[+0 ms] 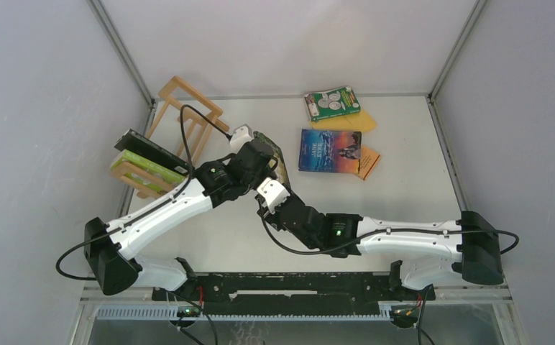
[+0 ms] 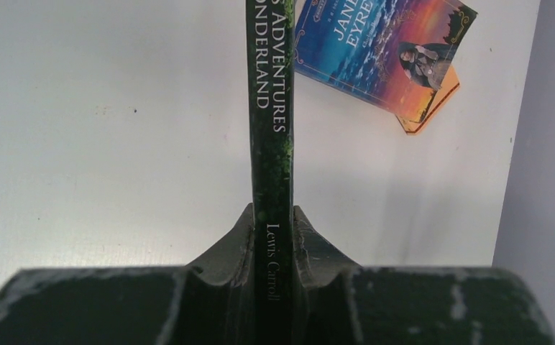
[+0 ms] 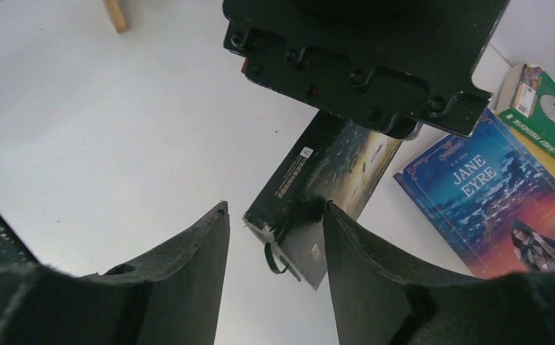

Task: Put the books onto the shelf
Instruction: Pick up the book from the center of the board.

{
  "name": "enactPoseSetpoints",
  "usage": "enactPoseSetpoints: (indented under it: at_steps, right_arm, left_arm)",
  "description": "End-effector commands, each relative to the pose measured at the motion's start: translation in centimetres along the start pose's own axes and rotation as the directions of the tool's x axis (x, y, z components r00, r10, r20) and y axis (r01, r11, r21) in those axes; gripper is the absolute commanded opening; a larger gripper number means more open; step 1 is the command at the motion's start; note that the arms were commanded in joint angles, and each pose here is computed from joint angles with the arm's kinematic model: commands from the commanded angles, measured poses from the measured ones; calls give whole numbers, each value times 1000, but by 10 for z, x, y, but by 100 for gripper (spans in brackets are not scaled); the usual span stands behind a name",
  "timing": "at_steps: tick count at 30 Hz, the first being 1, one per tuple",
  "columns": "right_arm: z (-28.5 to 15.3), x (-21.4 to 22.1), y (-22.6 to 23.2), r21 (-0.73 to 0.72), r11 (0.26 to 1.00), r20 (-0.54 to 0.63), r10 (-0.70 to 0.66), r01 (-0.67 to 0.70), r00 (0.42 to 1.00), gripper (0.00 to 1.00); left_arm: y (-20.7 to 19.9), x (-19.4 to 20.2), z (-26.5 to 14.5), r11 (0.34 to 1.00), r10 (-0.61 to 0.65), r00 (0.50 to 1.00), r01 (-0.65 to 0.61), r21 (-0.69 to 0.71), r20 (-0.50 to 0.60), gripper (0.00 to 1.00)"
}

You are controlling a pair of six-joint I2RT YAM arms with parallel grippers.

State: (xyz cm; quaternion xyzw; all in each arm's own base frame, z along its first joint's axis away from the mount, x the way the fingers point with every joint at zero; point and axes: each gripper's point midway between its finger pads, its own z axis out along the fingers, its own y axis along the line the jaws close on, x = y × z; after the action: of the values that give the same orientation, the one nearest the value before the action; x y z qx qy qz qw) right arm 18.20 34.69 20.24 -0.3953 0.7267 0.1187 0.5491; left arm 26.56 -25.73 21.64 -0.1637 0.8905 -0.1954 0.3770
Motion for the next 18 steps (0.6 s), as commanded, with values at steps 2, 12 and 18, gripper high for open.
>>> enactPoseSetpoints:
  at_steps: [2,12,18]
  right_arm:
    - [7,-25,-17,103,995,60,5,-11,998,57]
    - [17,-23,-31,262,963,51,-81,65,995,12]
    - [11,-26,-30,232,971,78,-76,56,994,0]
  left_arm:
    - [-34,-23,-23,986,-58,998,52,157,38,0]
    - [-32,-7,-21,982,-101,995,102,158,-17,0]
    - [-28,-12,-27,981,-119,993,117,152,-1,14]
